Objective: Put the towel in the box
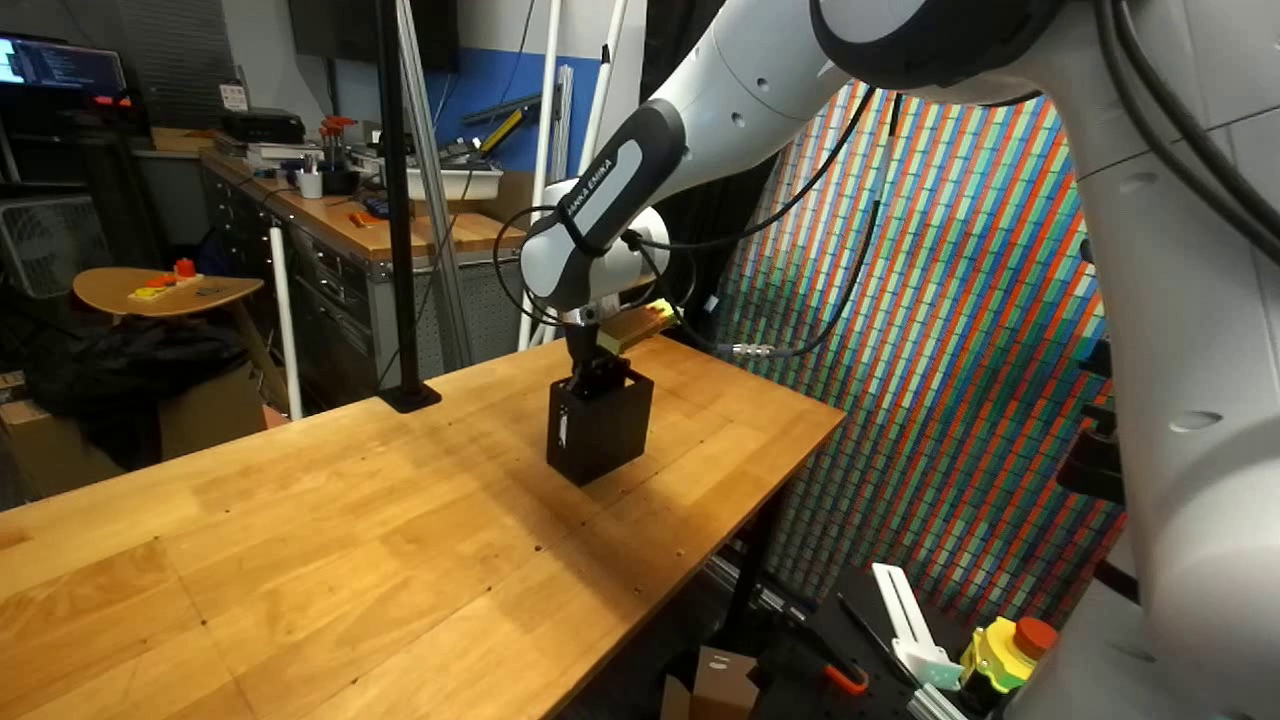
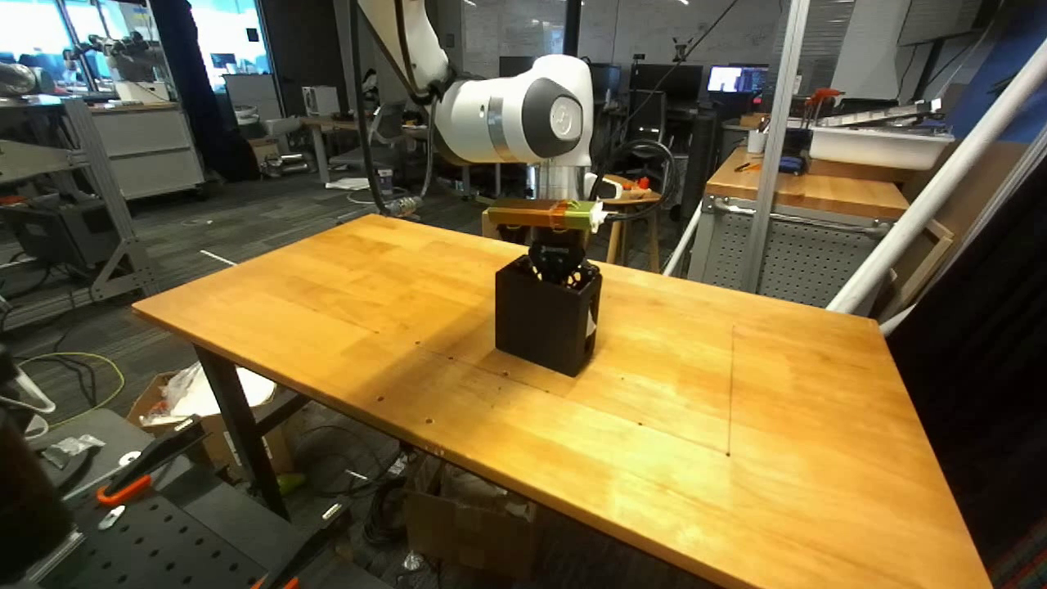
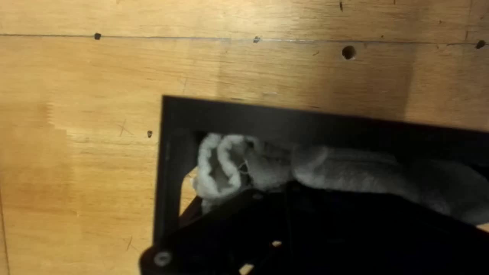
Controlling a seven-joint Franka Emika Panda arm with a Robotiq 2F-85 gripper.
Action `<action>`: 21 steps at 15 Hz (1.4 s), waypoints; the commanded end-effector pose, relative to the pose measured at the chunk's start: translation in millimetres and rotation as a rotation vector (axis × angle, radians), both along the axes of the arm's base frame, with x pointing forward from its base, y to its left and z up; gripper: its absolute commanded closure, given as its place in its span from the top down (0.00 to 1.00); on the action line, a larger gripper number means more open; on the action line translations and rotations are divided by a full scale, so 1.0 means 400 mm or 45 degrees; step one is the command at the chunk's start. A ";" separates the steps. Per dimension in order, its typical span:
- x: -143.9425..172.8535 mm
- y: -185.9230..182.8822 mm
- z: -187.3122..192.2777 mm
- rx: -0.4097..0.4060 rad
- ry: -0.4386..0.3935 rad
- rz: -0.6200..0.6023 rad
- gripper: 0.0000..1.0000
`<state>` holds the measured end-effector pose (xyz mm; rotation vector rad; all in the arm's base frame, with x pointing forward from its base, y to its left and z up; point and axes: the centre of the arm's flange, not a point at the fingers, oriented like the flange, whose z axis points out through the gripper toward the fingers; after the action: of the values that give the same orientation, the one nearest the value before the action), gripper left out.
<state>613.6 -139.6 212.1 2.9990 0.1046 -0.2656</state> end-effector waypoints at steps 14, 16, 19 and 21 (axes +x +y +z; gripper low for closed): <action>-0.012 0.022 0.467 0.053 -0.256 -0.049 0.01; -0.034 0.026 0.541 0.065 -0.305 -0.050 0.02; -0.009 0.018 0.537 0.037 -0.313 -0.056 0.05; -0.025 0.021 0.564 0.042 -0.325 -0.057 0.05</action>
<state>603.5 -131.1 437.9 3.0390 0.0167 0.1166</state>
